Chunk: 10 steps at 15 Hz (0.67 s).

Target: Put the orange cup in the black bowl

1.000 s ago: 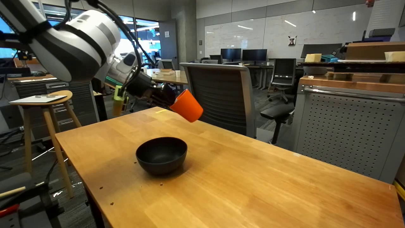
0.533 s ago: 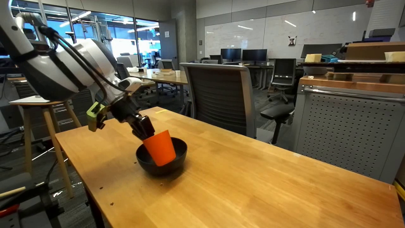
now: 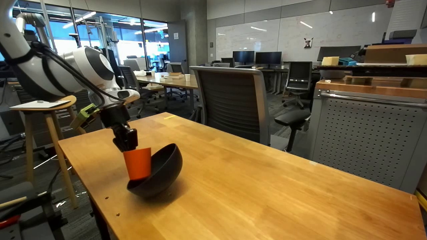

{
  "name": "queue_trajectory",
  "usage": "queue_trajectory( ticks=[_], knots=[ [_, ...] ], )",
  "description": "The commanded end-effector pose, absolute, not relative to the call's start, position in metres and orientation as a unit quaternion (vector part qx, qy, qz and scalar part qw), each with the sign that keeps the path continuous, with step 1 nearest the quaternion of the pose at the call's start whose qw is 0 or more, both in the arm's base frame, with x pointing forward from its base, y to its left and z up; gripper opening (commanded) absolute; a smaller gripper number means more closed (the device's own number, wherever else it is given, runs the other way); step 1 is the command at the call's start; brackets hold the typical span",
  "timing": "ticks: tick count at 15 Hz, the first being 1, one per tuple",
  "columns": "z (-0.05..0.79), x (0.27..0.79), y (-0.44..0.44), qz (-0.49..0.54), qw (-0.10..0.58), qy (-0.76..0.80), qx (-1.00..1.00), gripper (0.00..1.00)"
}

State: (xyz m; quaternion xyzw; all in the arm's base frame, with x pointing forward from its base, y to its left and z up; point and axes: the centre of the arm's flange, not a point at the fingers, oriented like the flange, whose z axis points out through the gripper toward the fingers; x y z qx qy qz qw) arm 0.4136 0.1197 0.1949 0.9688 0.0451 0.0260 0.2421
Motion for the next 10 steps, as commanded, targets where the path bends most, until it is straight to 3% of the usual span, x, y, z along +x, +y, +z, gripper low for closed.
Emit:
queue_trajectory(
  ticks=[1,10],
  knots=[
    [0.210,0.421,0.134,0.051,0.200,0.098,0.974,0.05],
    [0.224,0.451,0.108,0.086,0.186,0.085,0.975,0.05]
  ],
)
